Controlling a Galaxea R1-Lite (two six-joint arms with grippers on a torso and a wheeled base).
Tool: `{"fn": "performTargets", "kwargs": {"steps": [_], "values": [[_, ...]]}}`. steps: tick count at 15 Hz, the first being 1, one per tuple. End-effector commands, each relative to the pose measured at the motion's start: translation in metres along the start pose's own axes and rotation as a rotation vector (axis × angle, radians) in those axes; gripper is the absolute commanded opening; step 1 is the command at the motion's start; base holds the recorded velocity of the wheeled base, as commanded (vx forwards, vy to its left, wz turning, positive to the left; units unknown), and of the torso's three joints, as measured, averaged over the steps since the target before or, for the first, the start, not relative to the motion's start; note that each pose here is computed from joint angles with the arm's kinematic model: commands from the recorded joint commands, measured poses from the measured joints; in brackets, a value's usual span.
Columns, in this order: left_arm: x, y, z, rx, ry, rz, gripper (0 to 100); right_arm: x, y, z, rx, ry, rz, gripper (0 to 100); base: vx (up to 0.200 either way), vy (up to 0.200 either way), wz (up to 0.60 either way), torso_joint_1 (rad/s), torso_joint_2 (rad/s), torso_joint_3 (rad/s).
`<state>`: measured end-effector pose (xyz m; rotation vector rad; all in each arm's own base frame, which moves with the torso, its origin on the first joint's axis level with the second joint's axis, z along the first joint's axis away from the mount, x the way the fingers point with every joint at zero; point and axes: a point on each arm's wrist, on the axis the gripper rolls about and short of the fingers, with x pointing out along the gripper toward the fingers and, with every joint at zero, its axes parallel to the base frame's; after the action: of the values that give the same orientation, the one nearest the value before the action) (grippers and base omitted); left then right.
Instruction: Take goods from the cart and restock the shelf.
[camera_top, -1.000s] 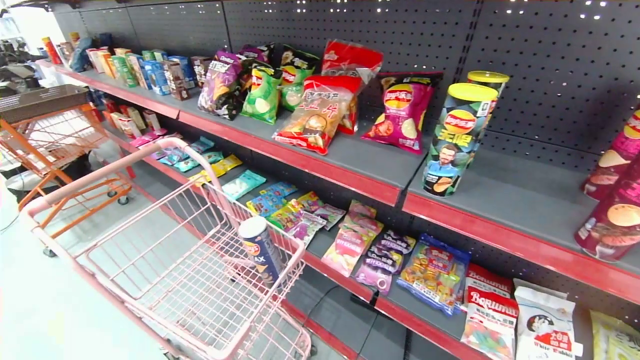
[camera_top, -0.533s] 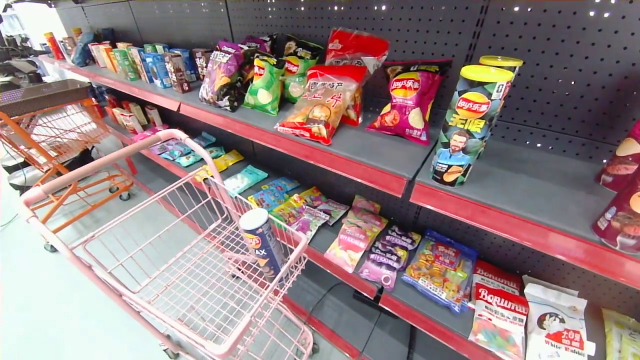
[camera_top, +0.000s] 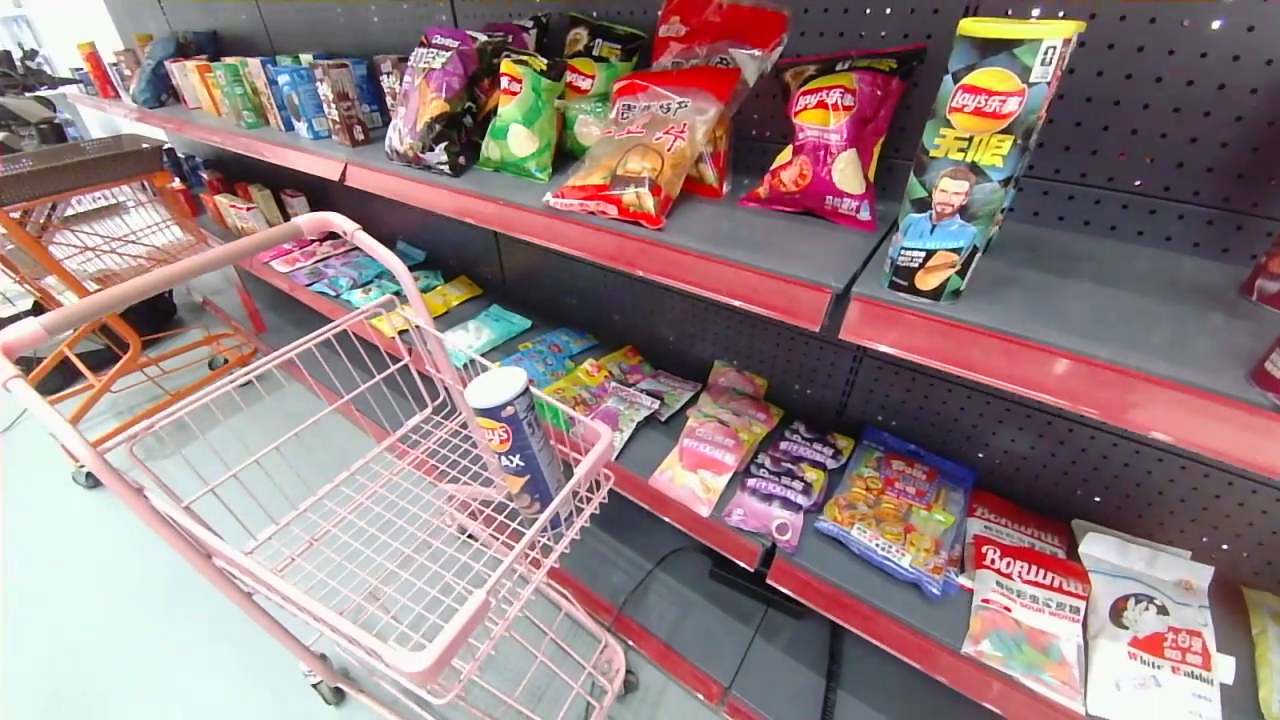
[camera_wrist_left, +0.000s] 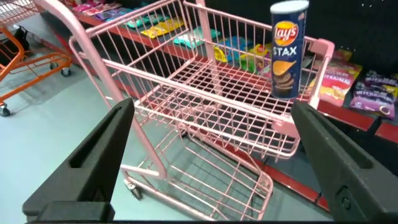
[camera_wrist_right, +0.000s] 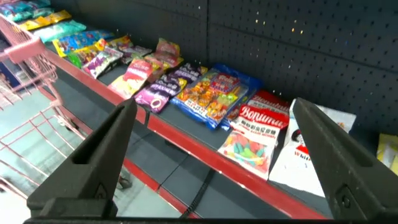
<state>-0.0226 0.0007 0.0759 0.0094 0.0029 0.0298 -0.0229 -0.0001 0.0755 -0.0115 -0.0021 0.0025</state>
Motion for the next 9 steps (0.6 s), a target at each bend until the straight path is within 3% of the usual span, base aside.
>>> {"fn": "performTargets", "kwargs": {"steps": [1, 7, 9], "values": [[-0.0001, 0.0, 0.0001, 0.0, -0.001, 0.001, 100, 0.0001, 0.0, 0.0001, -0.001, 0.001, 0.001, 100, 0.0, 0.0, 0.0, -0.149, 0.51, 0.364], [-0.0001, 0.0, -0.0001, 0.0, 0.0, 0.001, 100, 0.0001, 0.0, 0.0001, -0.001, 0.001, 0.001, 100, 0.0, 0.0, 0.0, -0.111, 0.48, 0.369], [-0.0001, -0.0002, 0.0001, 0.004, -0.001, -0.008, 100, 0.0001, 0.0, 0.0001, 0.001, 0.001, 0.001, 100, 0.0, 0.0, 0.0, -0.041, 0.24, 0.197]]}}
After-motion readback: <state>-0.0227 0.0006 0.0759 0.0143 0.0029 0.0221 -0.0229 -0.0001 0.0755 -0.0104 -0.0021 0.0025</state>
